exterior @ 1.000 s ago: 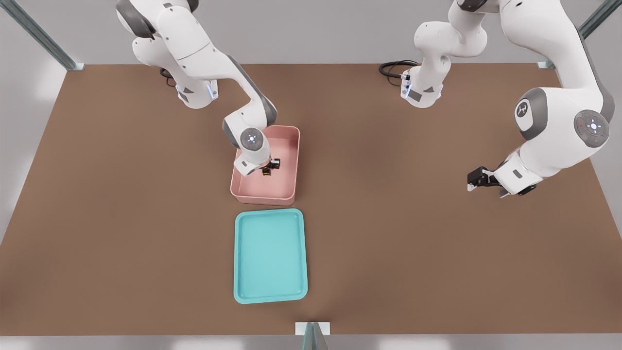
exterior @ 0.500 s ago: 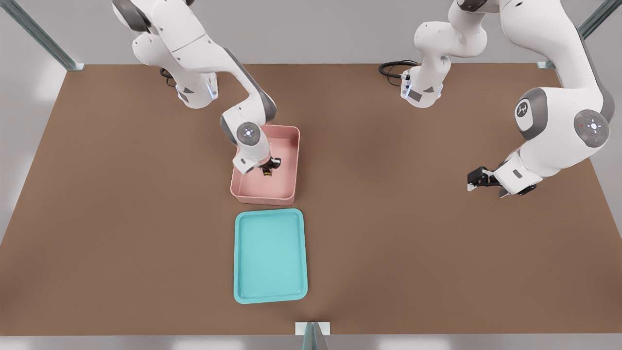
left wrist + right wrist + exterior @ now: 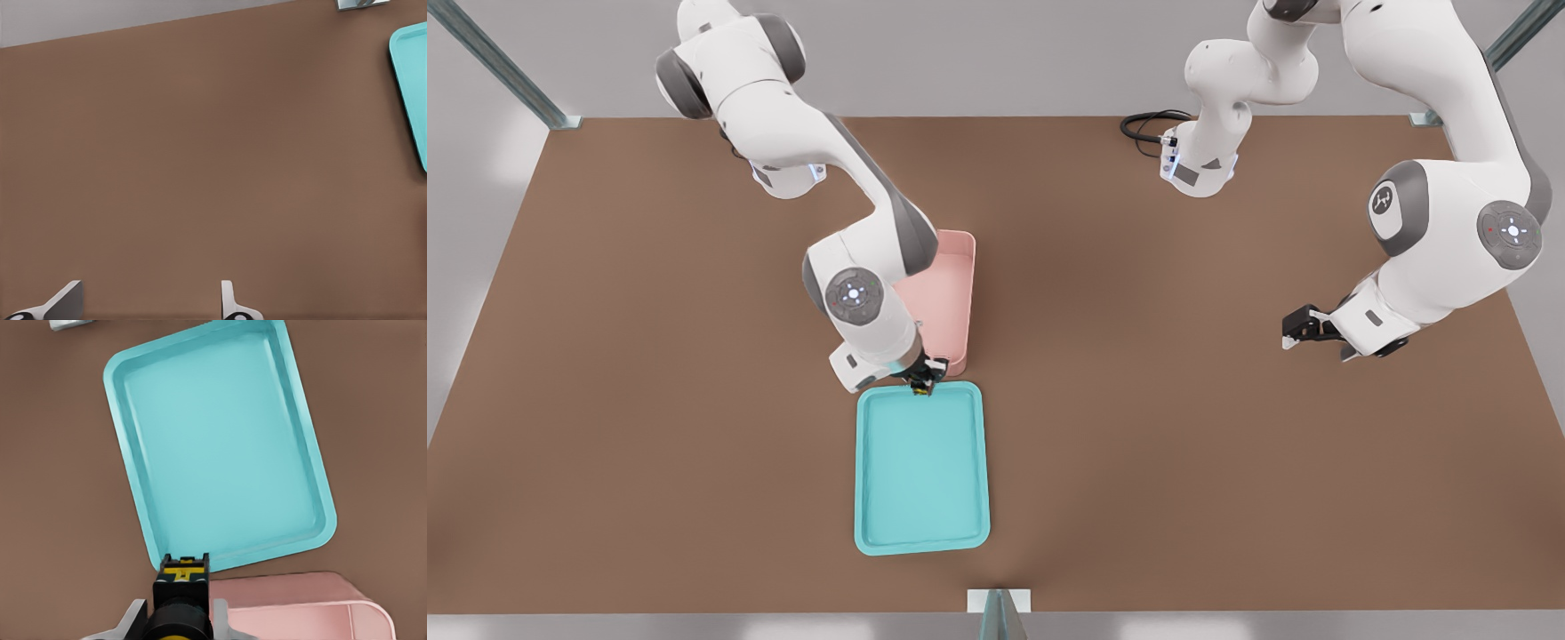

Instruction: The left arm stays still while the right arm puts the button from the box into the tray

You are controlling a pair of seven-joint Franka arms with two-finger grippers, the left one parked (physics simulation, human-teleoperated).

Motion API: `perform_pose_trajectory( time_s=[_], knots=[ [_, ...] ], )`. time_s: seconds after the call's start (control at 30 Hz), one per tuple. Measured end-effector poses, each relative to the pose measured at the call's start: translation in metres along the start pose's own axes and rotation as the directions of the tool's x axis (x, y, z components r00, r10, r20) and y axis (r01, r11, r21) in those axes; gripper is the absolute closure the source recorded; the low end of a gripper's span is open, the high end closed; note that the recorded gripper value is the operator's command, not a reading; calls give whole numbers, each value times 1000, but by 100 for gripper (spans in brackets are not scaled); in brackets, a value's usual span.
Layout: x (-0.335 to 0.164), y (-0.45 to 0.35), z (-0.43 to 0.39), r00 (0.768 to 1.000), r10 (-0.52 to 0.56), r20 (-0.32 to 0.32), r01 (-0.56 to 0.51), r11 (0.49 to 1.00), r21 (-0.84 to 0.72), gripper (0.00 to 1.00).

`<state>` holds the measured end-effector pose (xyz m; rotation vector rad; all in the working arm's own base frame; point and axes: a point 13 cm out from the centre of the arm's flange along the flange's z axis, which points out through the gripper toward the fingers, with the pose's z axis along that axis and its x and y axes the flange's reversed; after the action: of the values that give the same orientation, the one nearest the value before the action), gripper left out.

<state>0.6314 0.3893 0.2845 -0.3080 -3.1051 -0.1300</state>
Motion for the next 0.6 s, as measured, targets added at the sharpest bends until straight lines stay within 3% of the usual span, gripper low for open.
perform_pose_trajectory(
  time_s=[0.2,0.4,0.43,0.47,0.6],
  knots=[
    [-41,-20,63,998,50,-29,-47,994,98,60],
    [-58,-10,108,998,65,0,-65,994,86,59],
    [-61,-8,110,998,68,11,-68,995,77,50],
    [-64,-6,112,997,71,21,-72,995,71,0],
    [-73,-4,110,995,82,53,-85,995,52,0]
  ],
)
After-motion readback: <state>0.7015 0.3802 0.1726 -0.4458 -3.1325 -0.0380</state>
